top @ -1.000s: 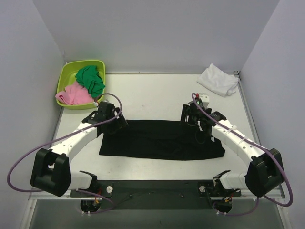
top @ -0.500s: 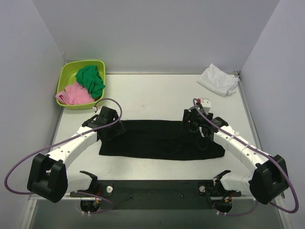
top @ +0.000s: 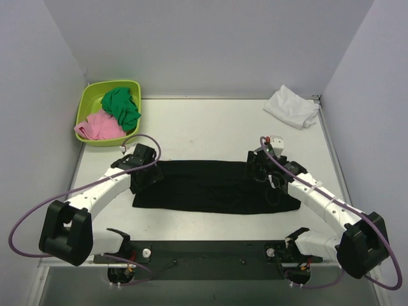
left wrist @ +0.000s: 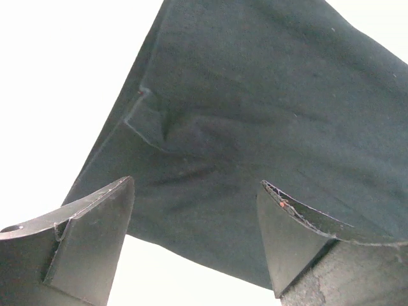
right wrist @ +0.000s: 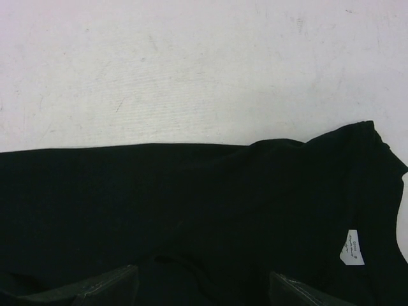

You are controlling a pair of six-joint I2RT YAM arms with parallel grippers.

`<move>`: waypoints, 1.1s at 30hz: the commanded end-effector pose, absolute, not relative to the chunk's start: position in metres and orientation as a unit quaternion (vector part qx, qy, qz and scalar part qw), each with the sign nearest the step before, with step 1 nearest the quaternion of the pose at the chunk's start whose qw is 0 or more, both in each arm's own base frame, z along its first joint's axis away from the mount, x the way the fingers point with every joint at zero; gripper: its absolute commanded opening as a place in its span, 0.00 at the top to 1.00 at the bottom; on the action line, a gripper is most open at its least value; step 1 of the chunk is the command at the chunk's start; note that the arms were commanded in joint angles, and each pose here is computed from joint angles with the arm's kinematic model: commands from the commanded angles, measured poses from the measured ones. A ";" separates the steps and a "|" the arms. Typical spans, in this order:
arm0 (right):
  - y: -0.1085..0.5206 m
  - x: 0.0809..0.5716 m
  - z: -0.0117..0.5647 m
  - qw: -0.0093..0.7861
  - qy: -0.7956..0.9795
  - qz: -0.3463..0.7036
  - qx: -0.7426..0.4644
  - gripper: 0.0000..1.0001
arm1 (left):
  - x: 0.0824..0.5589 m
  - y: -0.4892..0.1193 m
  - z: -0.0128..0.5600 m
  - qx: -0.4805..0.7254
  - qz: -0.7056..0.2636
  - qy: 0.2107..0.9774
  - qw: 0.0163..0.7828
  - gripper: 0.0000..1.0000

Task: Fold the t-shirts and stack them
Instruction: Fold the other side of the tshirt into a rectangle

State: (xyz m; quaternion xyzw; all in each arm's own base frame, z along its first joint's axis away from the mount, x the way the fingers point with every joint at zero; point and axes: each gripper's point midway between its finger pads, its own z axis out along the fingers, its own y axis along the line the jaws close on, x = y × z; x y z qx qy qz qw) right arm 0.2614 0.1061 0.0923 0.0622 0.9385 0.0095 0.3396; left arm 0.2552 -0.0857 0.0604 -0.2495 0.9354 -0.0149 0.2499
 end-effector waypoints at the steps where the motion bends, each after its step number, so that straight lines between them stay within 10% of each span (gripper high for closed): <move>1: 0.101 0.259 0.099 0.355 0.933 0.001 0.060 0.17 | 0.268 -0.072 0.058 -0.281 -0.002 0.925 0.255 0.15; 13: 0.095 0.252 0.089 0.347 0.936 -0.010 0.051 0.17 | 0.285 -0.062 0.046 -0.320 -0.031 0.915 0.244 0.33; 21: 0.095 0.251 0.084 0.343 0.938 -0.010 0.051 0.17 | 0.288 -0.059 0.042 -0.326 -0.039 0.913 0.243 0.73; 23: 0.096 0.251 0.084 0.344 0.938 -0.009 0.053 0.17 | 0.291 -0.058 0.045 -0.327 -0.041 0.911 0.247 1.00; 33: 0.096 0.248 0.081 0.341 0.939 -0.004 0.054 0.18 | 0.308 -0.041 0.077 -0.305 -0.010 0.906 0.295 1.00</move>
